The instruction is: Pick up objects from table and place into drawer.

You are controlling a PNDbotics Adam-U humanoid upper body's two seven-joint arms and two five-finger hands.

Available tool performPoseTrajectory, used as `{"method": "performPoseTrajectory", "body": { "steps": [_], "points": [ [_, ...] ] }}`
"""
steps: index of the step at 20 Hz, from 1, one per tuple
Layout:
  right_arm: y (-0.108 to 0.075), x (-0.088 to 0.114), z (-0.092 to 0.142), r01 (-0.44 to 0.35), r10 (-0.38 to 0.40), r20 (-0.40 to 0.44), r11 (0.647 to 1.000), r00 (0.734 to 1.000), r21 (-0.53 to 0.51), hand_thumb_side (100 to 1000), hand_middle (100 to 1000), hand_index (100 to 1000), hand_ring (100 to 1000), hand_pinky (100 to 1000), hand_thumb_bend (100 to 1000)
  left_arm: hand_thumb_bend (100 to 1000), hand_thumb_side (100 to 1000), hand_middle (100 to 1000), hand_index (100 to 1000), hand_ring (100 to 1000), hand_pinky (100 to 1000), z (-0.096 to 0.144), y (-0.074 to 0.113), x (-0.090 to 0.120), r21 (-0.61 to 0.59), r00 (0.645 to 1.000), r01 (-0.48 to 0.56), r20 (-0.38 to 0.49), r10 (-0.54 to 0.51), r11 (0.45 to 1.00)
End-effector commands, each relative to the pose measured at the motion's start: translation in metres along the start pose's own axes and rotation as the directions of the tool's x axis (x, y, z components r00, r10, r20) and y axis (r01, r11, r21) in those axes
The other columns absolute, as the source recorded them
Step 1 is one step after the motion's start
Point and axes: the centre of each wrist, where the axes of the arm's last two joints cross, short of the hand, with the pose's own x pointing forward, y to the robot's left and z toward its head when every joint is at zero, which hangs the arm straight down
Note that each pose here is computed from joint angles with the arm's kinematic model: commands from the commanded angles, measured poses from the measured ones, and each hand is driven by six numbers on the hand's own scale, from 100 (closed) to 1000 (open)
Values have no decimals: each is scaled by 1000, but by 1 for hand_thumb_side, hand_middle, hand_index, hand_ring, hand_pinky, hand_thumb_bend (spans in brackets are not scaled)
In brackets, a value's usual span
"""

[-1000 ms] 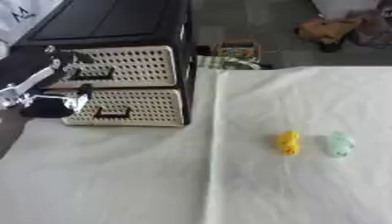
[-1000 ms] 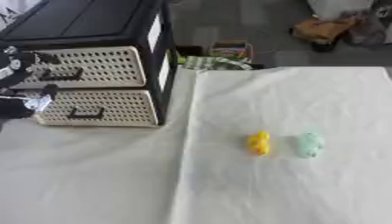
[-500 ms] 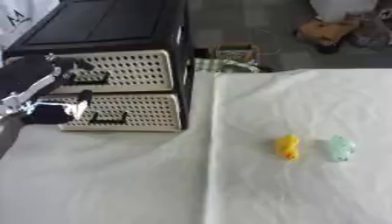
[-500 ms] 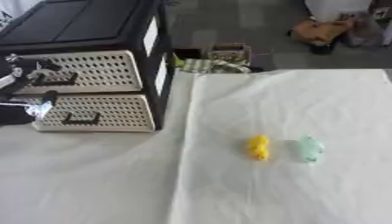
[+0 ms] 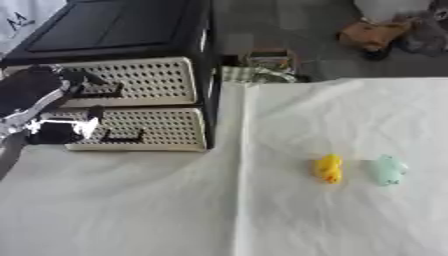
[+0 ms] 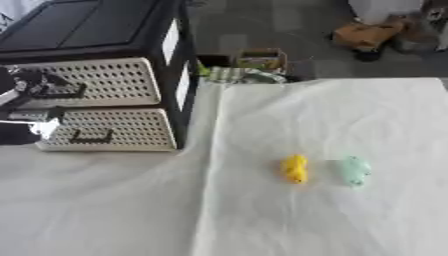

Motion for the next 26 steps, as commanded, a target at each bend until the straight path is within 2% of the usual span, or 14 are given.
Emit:
{"method": "performPoseTrajectory", "body": {
  "steps": [1,22,26],
  "points": [
    [-6,6,-7,-10,10,33,1000,999,-13,1000,427,820,743,812,423,105,408,100,814,100,100,0,12,-6,29,999,45,-11,-44,999],
    [-6,5,-6,-3,4,28,1000,1000,-23,1000,424,820,741,814,425,105,408,100,690,100,100,-3,10,-8,0,997,78,6,-78,997],
    [-7,5,-6,-5,6,25,1000,1000,-26,1000,424,820,741,814,425,105,408,100,630,100,100,-3,10,-9,-5,997,73,12,-73,997]
  ]
}}
